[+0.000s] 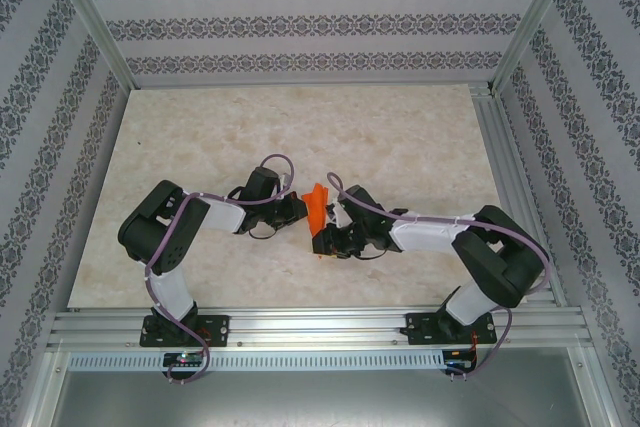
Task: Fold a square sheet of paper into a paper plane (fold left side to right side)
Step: Fold the wing for the fifth time at the center of the table.
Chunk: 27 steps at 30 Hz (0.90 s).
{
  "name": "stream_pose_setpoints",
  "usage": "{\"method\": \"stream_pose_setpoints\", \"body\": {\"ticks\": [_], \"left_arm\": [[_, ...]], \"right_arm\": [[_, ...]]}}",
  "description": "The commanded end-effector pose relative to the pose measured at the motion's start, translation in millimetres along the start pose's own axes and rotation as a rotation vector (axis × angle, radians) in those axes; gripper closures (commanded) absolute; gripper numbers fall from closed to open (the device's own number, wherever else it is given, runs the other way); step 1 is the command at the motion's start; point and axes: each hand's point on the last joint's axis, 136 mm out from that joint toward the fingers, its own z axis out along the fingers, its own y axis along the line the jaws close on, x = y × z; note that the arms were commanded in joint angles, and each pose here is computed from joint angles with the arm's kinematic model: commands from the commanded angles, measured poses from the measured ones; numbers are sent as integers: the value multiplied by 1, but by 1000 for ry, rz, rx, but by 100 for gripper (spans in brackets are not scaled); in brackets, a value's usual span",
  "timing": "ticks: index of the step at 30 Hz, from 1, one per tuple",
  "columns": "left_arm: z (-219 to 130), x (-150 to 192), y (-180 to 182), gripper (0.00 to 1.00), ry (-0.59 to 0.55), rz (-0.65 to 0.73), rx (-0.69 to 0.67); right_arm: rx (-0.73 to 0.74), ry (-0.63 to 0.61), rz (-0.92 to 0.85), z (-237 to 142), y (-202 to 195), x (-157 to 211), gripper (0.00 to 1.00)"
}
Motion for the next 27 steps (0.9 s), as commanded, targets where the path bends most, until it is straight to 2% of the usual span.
{"method": "stream_pose_setpoints", "body": {"ticks": [1, 27], "left_arm": [[0, 3, 53, 100, -11, -60, -167], [0, 3, 54, 100, -11, -56, -171]], "right_arm": [[-58, -9, -13, 5, 13, -4, 72], [14, 33, 21, 24, -7, -3, 72]]}}
